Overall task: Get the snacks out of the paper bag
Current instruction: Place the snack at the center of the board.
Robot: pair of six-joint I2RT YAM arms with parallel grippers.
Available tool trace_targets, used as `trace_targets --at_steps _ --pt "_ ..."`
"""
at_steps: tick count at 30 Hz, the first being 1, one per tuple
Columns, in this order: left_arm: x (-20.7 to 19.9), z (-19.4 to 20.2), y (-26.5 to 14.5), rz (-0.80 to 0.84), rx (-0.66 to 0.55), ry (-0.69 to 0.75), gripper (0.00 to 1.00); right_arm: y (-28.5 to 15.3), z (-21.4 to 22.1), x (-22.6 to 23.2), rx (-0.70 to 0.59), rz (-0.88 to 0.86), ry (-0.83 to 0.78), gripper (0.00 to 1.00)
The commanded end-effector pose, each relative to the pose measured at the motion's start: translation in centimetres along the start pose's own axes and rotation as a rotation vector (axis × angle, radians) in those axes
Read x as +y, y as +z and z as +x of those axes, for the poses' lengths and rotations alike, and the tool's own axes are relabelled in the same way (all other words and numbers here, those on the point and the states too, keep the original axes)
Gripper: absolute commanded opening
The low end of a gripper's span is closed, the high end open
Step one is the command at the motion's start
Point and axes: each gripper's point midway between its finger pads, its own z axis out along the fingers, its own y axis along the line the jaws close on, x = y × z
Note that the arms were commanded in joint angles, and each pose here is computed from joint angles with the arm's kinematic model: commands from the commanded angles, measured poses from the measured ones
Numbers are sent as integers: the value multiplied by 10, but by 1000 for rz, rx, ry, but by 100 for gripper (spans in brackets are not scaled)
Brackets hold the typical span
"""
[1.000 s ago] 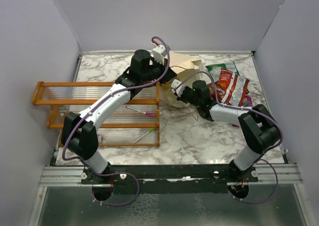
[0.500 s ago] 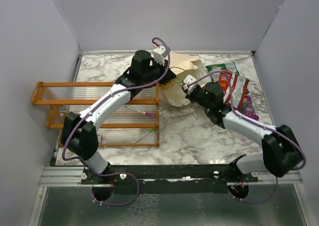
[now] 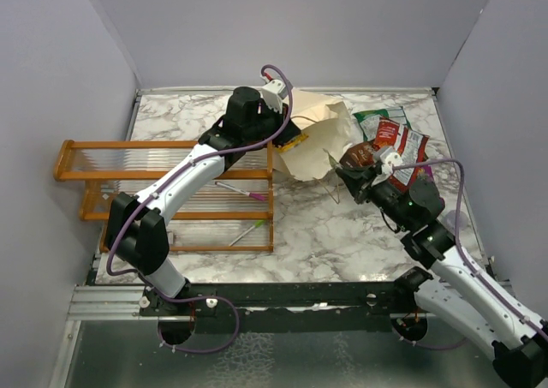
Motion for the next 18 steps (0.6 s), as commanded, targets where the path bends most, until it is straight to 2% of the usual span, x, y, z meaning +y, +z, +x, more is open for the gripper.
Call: trace_targets --at_steps 1,6,11,18 --pt "7 -13 -8 -52 -22 12 0 -21 -16 -9 -8 91 85 1" --pt "14 -15 -12 -97 -32 12 0 -42 -37 -18 -81 161 75 1" --pt "17 -15 -13 -116 -35 17 0 -64 -36 -71 -102 496 155 1" --pt "15 -20 -17 -118 -49 27 0 -71 16 -127 83 899 172 1"
